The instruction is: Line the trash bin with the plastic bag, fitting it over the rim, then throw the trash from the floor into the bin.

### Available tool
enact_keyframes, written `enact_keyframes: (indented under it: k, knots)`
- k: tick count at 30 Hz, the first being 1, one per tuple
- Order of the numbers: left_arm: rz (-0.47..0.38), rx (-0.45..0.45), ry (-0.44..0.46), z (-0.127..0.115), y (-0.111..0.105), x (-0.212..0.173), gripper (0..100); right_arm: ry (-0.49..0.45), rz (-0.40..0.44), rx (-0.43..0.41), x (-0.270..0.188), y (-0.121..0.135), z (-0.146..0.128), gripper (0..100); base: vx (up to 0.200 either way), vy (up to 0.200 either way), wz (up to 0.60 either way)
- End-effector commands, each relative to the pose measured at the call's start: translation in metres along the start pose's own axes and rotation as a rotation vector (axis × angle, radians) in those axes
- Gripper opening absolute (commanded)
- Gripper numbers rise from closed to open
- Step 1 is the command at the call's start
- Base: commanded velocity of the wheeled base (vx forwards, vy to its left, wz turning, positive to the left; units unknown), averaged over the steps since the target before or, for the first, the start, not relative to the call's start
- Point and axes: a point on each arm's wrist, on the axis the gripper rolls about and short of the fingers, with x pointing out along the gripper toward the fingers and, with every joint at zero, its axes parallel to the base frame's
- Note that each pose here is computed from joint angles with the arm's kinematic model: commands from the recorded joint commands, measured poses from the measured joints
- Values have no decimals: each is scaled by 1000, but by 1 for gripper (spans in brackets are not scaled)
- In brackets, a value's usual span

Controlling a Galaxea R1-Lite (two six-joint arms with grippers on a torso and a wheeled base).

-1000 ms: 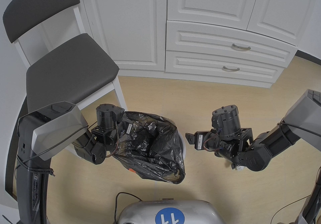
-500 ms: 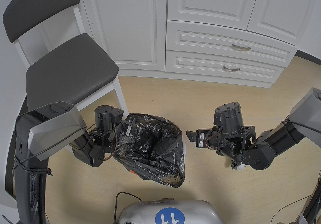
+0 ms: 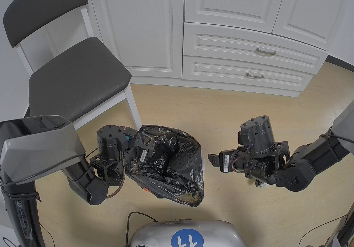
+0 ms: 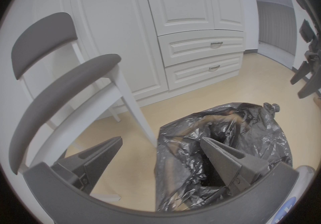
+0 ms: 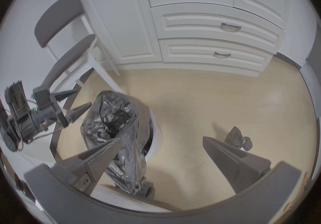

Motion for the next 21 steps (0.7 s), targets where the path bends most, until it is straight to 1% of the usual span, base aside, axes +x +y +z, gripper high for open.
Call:
enact_keyframes:
  k: [1,4,6,11,12,13,16,17,18,19,21]
  knots:
    - [59,2,2,10,5,-17,100,-9,21,-47,-16,-1,-1,100,0,0,0]
    - [122,3,28,7,7,-20,100,-16,37,-53,-19,3,-2,100,0,0,0]
    - [141,3,40,5,8,-21,100,-15,46,-54,-19,7,-3,100,0,0,0]
    - [147,7,59,1,8,-25,100,-18,59,-50,-19,12,-3,100,0,0,0]
    - [140,15,85,-2,11,-36,100,-16,69,-49,-18,18,-4,100,0,0,0]
    - [135,14,94,-4,11,-39,100,-11,72,-50,-18,20,-4,100,0,0,0]
    - [132,10,100,-6,11,-41,100,-10,78,-50,-18,21,-4,100,0,0,0]
    - [122,-30,113,-9,7,-44,100,0,89,-42,-13,28,-8,100,0,0,0]
    - [122,-30,113,-9,7,-44,100,0,89,-42,-13,28,-8,100,0,0,0]
    - [121,-64,125,-11,7,-44,100,9,94,-28,-6,34,-12,100,0,0,0]
    - [121,-100,147,-13,7,-43,100,22,90,-6,4,40,-15,100,0,0,0]
